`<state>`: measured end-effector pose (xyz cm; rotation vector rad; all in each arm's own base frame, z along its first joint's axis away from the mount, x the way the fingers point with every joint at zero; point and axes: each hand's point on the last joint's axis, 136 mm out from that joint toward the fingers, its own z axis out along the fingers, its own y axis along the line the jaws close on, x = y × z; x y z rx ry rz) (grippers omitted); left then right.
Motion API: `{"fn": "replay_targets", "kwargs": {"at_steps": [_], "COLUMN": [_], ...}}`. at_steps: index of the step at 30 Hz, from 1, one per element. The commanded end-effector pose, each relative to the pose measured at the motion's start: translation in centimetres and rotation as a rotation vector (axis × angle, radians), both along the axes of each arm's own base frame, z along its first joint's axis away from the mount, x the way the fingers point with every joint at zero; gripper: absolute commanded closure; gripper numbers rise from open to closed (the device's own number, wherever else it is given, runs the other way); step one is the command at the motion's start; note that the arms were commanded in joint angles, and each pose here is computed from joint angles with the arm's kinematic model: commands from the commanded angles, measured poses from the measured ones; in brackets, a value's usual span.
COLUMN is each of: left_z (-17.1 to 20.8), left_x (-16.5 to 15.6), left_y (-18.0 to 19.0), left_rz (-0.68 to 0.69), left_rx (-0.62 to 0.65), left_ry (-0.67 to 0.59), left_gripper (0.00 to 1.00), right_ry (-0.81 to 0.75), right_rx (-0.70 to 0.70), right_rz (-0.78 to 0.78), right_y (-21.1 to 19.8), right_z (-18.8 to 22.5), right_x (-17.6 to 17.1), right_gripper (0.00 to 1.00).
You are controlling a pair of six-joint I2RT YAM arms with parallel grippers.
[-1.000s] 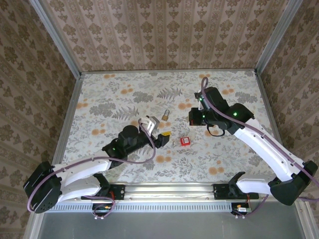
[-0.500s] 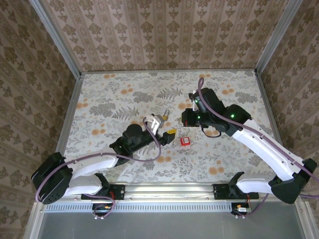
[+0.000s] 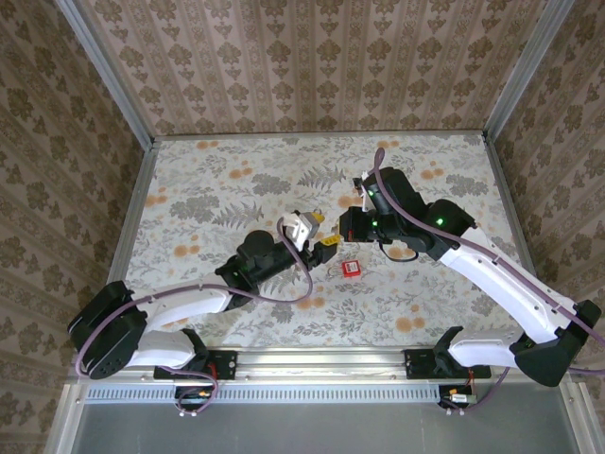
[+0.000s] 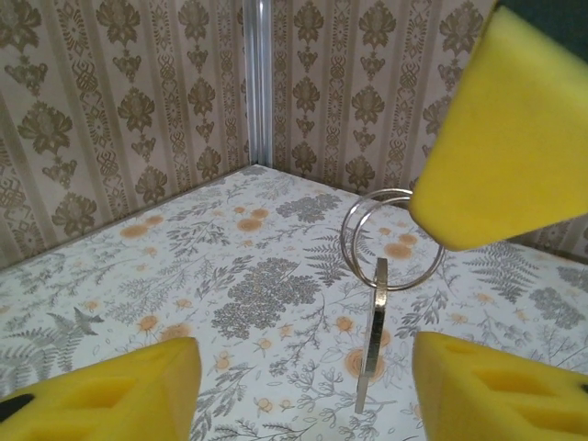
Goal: Unlock with the key
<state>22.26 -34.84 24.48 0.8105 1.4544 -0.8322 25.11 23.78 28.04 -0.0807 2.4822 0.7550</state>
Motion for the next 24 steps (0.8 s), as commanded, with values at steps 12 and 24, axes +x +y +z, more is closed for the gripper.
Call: {"fn": "replay_targets", "kwargs": {"at_steps": [12,24], "left_z": [1.69,1.6], "left_x": [0.0,-0.46], "left_y": [-0.63,-0.59], "left_rz": [-0.015,-0.043], "left_rx": [-0.037,-0.014], "left_ry": [-0.041,-0.015], "left_gripper": [0.76,1.0], "right_ry": [0.009,-0.022], "right_rx": [0.049,0.019], "right_rz": [0.02,0.005], "right_y": [1.14,0.33], "right_z": [0.97,0.93], "right_x": [-0.08,0.13], "right_gripper": [0.98,0.94]}}
